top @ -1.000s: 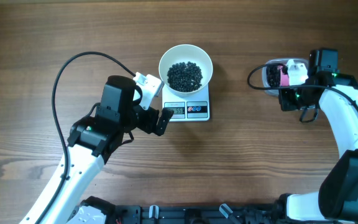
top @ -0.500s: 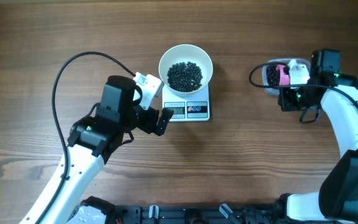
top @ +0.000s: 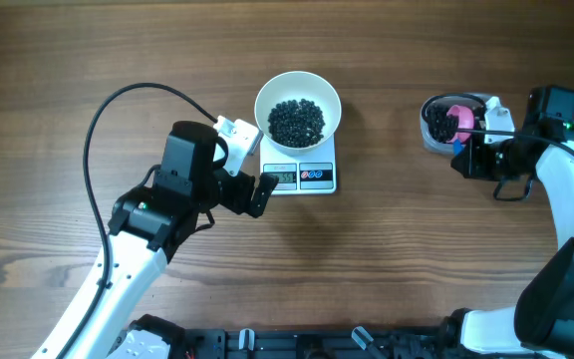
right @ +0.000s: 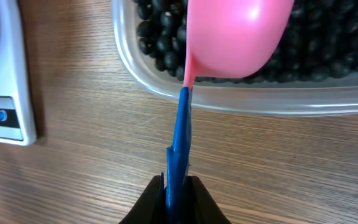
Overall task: Scoop item into bowl and weigh 150g on scale
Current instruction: 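Scoop black beans from the tub with the pink scoop, right gripper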
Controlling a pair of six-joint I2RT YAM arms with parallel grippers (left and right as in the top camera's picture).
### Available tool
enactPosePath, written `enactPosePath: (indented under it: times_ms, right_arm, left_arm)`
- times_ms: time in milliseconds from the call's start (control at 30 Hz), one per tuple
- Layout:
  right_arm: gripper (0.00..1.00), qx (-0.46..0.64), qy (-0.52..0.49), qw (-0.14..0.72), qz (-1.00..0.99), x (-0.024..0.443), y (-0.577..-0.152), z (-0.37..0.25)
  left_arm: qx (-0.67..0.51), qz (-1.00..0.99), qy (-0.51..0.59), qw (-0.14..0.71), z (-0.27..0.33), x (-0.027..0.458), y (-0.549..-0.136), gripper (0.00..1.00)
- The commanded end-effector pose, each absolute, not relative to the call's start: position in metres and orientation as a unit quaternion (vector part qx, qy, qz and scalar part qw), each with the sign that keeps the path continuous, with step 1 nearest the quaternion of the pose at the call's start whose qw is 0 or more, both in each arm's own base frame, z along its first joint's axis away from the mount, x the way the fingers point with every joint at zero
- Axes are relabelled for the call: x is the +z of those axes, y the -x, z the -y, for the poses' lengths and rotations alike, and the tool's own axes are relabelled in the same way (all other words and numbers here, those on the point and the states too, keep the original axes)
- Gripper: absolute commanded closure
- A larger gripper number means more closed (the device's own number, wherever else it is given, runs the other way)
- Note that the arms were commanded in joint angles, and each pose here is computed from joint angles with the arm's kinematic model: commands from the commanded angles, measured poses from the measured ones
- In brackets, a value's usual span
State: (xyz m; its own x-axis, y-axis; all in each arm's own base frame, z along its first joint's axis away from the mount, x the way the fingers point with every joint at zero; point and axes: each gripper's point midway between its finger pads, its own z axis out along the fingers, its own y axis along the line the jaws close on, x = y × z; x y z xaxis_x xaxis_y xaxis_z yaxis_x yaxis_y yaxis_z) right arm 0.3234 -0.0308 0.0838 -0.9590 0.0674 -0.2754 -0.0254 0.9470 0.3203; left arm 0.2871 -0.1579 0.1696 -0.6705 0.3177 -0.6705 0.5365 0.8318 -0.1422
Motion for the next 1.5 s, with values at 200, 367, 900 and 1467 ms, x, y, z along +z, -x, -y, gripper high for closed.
enactPosePath:
  times_ms: [200, 367, 900, 1467]
  right_arm:
    - [0.96, 0.225, -0.03, 0.138, -0.964, 0.083, -0.323, 0.012]
    - [0.96, 0.228, -0.05, 0.134, -0.963, 0.083, -0.324, 0.012]
    - [0.96, 0.242, -0.093, 0.142, -0.955, 0.085, -0.333, 0.011]
    - [0.96, 0.245, -0.098, 0.157, -0.952, 0.088, -0.341, 0.012]
  left_arm:
    - [-0.168, -0.898, -0.245, 0.323, 0.16, 0.165, -0.285, 0.0]
    - [-0.168, -0.898, -0.245, 0.323, 0.16, 0.165, -0.285, 0.0]
    - [-0.168, -0.898, -0.245, 0.323, 0.16, 0.165, -0.285, 0.0]
    - [-0.168, -0.898, -0.245, 0.323, 0.16, 0.165, -0.285, 0.0]
